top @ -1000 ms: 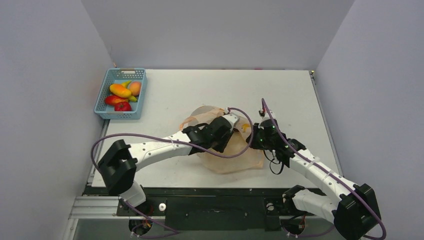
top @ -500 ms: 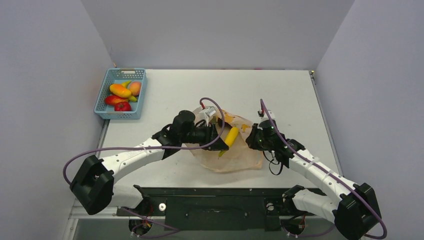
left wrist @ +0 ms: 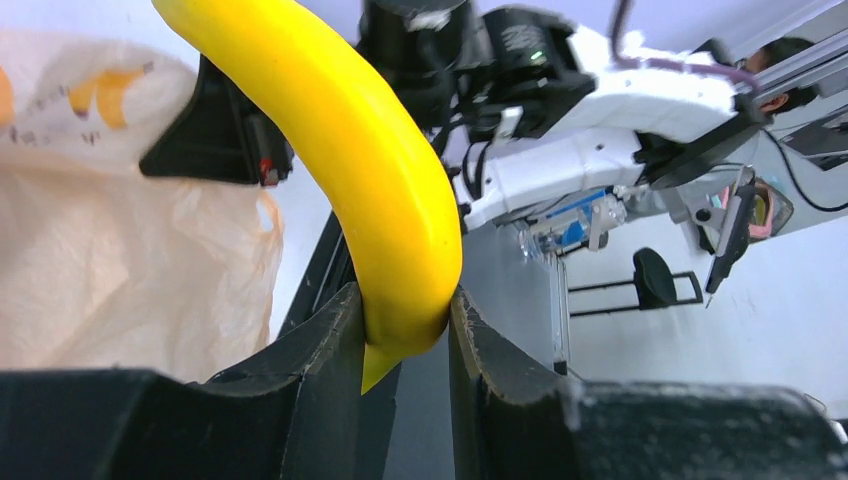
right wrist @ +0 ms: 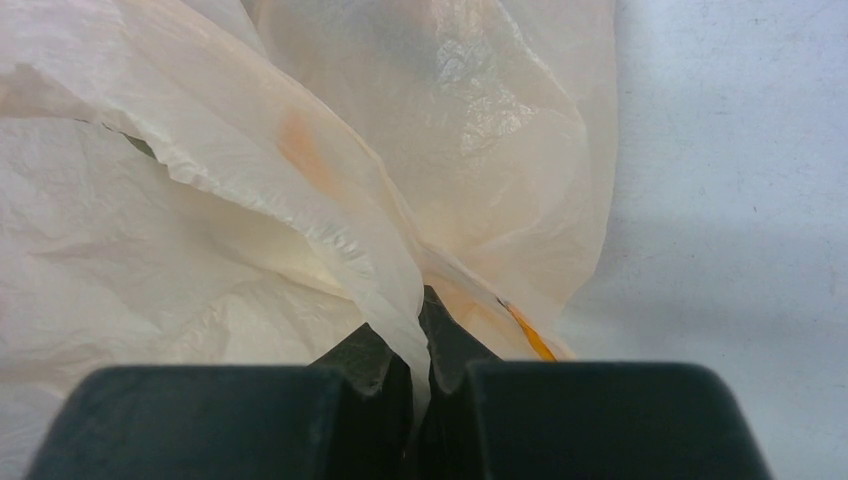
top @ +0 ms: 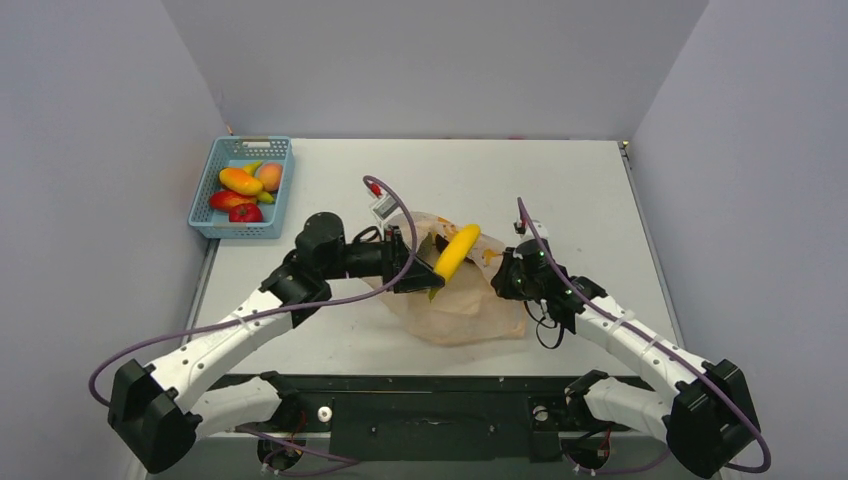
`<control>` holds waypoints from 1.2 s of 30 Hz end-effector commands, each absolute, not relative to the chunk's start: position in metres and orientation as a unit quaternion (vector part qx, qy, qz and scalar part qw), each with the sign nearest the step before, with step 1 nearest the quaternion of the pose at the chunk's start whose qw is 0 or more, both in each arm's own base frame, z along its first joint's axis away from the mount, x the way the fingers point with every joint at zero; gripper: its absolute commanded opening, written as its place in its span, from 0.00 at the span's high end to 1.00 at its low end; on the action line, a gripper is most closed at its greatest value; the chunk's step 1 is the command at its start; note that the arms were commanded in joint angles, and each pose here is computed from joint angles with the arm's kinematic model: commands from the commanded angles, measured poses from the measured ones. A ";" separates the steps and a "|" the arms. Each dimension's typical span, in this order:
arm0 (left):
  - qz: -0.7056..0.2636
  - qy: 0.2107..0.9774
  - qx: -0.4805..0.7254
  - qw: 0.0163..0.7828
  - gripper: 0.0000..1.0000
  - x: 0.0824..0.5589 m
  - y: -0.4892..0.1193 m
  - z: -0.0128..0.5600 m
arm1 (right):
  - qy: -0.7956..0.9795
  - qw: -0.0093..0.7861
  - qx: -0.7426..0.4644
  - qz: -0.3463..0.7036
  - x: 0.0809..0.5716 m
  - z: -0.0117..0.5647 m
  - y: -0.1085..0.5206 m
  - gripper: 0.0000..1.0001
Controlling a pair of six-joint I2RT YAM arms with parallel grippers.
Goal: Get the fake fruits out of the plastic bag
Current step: Take out the fake fruit from the plastic bag, then place the fake fruit in the bin.
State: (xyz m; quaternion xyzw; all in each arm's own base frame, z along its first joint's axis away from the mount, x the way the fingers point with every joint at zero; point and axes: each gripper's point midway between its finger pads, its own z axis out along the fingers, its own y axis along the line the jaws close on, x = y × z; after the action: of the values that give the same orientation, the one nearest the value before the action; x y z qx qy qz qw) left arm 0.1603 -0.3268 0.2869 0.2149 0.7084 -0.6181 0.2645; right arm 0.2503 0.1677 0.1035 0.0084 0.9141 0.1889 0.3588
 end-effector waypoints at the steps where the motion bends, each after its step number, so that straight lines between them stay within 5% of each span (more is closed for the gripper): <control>1: -0.645 0.637 0.238 0.348 1.00 0.157 -0.298 0.364 | 0.901 0.382 0.009 0.203 0.265 0.123 0.178 1.00; 8: -0.581 0.661 0.185 0.436 1.00 0.189 -0.238 0.380 | 0.902 0.381 0.009 0.205 0.266 0.122 0.179 1.00; 18: -0.271 0.798 -0.116 0.525 1.00 0.293 -0.066 0.306 | 0.904 0.377 0.002 0.203 0.265 0.117 0.177 1.00; 26: -0.126 0.795 -0.243 0.542 1.00 0.327 0.020 0.272 | 0.903 0.375 -0.007 0.208 0.264 0.116 0.180 1.00; 36: -0.118 0.797 -0.284 0.519 1.00 0.387 0.053 0.243 | 0.901 0.379 -0.015 0.209 0.266 0.115 0.180 1.00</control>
State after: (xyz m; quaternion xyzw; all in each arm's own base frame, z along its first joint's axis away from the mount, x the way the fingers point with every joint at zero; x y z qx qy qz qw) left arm 0.3515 0.0354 0.2106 -0.2856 0.8284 -0.1196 0.4667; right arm 0.2539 0.1747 0.1037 -0.0086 0.9128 0.1983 0.3569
